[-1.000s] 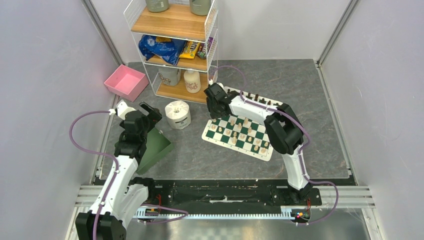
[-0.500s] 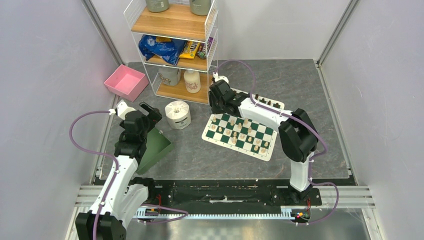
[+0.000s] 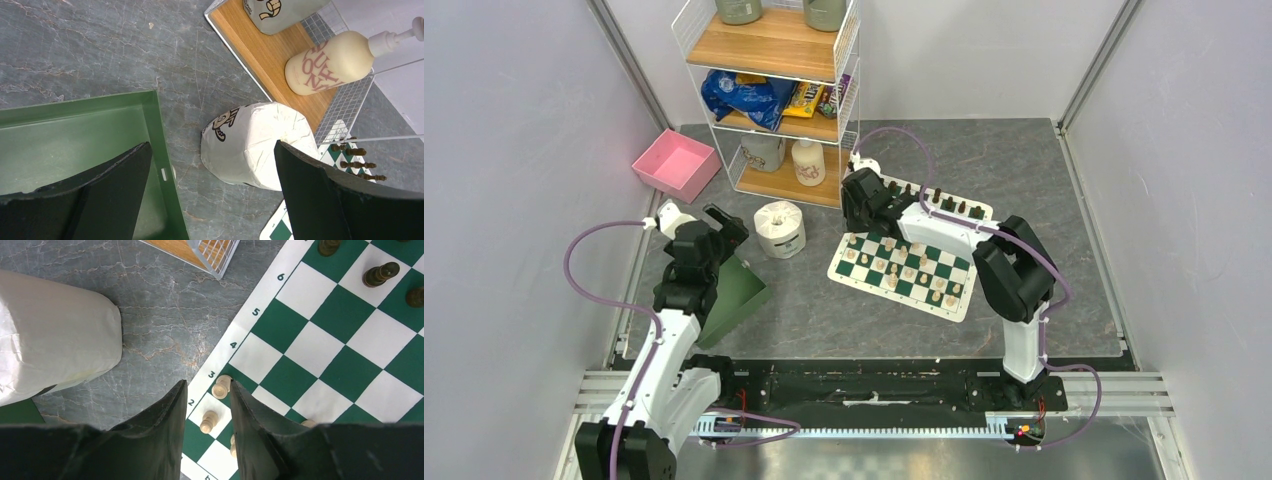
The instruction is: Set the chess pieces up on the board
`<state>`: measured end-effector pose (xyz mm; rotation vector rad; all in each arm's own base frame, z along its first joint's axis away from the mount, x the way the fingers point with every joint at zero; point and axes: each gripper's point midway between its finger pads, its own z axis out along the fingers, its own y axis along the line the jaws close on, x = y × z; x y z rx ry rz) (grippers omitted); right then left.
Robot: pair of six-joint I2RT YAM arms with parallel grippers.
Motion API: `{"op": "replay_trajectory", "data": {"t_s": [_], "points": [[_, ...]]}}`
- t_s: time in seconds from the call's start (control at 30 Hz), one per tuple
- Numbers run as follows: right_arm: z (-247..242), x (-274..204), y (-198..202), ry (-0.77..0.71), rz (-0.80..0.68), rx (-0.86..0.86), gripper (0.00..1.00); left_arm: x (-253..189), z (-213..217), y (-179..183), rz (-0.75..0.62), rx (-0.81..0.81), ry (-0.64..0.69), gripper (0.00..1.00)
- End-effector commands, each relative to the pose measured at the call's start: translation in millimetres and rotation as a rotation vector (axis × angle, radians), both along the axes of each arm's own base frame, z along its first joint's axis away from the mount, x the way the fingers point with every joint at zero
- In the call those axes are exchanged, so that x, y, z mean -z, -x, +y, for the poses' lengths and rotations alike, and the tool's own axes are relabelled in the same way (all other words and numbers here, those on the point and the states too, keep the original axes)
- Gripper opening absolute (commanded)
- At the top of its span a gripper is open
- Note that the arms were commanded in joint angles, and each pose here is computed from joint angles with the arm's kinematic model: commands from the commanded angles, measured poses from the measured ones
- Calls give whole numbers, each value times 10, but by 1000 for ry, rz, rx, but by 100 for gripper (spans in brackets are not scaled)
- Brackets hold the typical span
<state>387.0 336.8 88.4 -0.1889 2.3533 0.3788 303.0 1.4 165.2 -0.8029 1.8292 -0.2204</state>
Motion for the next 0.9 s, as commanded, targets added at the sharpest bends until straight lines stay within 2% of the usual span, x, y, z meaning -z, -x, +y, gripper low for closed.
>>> {"op": "replay_trajectory", "data": {"t_s": [0.0,0.17,0.87], "points": [[5,35,-80,-9,-50,47,43,-97,54,-62,-35,-14,-24,100],[17,-32,-73,-71,-119,55,43,-97,61,-59,-35,-17,-27,100],[78,182,-80,-34,-62,46,42,-44,76,-38,-22,-23,-32,100]]}}
